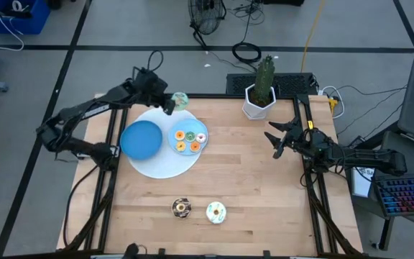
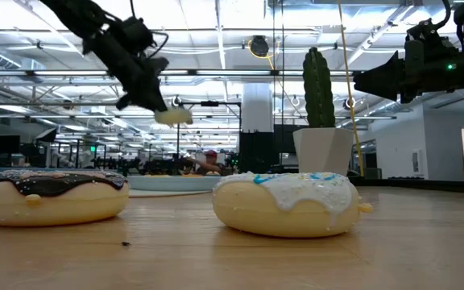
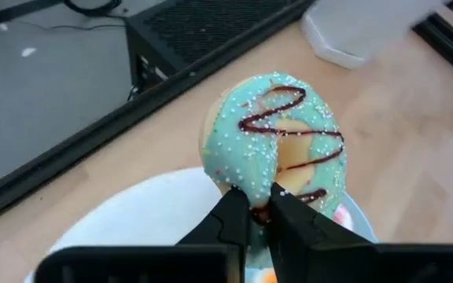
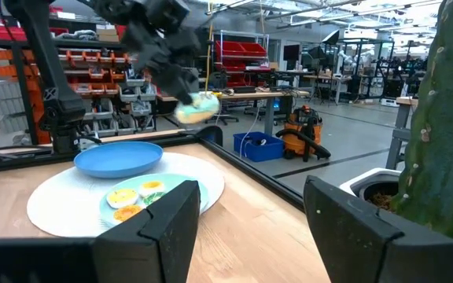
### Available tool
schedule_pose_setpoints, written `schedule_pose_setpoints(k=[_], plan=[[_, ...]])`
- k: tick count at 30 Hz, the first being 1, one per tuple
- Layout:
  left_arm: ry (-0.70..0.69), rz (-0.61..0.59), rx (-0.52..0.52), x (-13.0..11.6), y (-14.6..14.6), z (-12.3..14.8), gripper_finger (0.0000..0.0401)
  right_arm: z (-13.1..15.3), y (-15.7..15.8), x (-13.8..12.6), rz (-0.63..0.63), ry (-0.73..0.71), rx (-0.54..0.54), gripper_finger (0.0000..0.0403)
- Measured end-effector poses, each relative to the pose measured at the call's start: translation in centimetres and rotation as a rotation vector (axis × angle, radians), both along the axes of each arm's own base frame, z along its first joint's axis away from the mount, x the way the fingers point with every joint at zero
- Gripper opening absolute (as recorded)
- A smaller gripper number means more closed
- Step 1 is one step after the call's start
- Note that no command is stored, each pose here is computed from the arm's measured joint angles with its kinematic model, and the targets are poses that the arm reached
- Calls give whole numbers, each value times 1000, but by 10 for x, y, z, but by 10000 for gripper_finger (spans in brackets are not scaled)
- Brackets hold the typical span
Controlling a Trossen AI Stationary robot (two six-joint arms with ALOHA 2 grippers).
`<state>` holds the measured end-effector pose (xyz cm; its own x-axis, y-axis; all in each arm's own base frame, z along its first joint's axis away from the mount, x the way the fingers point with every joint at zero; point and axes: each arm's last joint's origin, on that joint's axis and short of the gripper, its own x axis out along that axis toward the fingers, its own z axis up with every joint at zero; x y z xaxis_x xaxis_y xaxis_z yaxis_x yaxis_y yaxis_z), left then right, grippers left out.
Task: Pick & Place donuts
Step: Put the large green donut on the blue plate
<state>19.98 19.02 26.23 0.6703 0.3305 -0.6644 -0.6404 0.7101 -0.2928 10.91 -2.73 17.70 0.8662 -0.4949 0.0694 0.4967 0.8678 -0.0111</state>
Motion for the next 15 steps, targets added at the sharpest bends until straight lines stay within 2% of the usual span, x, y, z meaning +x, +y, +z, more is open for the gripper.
schedule_pose_setpoints(k=[4,7,10,15], plan=[[24,-39,-6,-9,-21,13,12,0,0,0,0,0,0,212],[45,-58,-22,-17,-36,20,10,0,0,0,0,0,0,212],[108,-32,-43,-27,-50,24,26,0,0,0,0,0,1,212],[297,62,-115,-44,-69,19,54,0,0,0,0,-1,1,212]])
